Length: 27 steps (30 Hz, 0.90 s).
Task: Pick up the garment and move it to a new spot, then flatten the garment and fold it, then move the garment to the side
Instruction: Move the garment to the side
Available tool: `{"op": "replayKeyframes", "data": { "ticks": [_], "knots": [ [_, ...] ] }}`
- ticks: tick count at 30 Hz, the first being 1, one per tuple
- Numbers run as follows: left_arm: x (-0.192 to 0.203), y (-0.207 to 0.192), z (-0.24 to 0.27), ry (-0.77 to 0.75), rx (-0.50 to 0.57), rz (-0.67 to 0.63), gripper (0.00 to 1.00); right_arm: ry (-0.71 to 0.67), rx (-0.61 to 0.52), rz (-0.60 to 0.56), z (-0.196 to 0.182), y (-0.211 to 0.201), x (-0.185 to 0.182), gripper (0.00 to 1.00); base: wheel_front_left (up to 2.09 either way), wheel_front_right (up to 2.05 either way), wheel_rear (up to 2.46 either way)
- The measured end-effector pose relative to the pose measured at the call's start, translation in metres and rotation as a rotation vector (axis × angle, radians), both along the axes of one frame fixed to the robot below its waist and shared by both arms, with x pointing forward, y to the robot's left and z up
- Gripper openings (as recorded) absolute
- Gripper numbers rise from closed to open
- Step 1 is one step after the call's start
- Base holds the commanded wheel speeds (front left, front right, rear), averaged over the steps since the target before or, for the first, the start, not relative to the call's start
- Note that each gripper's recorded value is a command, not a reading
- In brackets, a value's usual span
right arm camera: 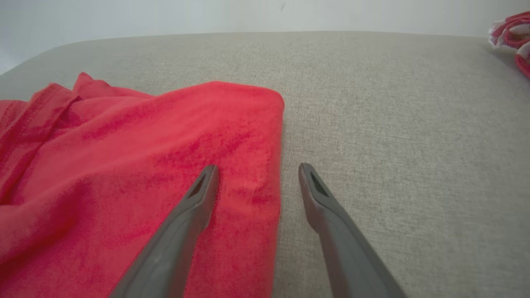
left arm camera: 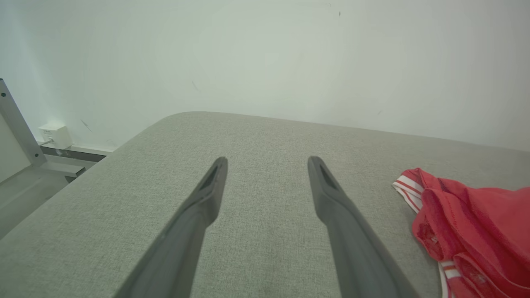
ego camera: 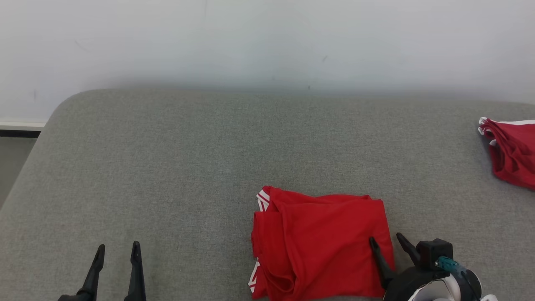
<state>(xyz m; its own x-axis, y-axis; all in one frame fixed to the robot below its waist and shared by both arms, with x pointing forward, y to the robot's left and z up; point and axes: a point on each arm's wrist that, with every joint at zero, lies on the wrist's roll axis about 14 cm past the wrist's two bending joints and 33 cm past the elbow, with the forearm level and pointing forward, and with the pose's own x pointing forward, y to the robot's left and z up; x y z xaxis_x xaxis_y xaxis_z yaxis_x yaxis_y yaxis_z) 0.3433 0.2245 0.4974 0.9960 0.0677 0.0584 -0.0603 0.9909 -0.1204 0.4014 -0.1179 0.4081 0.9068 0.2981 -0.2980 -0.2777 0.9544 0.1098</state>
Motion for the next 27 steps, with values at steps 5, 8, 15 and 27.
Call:
{"op": "replayKeyframes", "data": {
  "ticks": [5,8,15,27],
  "knots": [
    [0.001,0.004,-0.002,0.007,0.002,0.011,1.0,0.089,-0.006,0.006,-0.022,0.005,-0.003,1.0,0.0,0.0,0.0],
    [0.003,0.005,-0.001,0.006,0.003,0.014,1.0,0.119,0.001,0.006,-0.028,0.009,-0.004,1.0,0.0,0.0,0.0],
    [0.006,0.006,-0.004,0.013,0.001,0.016,1.0,0.143,0.028,0.018,-0.028,0.02,0.003,0.0,0.0,0.0,0.0],
    [0.041,-0.013,-0.007,0.016,-0.009,-0.045,1.0,-0.046,-0.063,0.033,0.032,-0.007,0.094,0.0,0.0,0.0,0.0]
  ]
}}
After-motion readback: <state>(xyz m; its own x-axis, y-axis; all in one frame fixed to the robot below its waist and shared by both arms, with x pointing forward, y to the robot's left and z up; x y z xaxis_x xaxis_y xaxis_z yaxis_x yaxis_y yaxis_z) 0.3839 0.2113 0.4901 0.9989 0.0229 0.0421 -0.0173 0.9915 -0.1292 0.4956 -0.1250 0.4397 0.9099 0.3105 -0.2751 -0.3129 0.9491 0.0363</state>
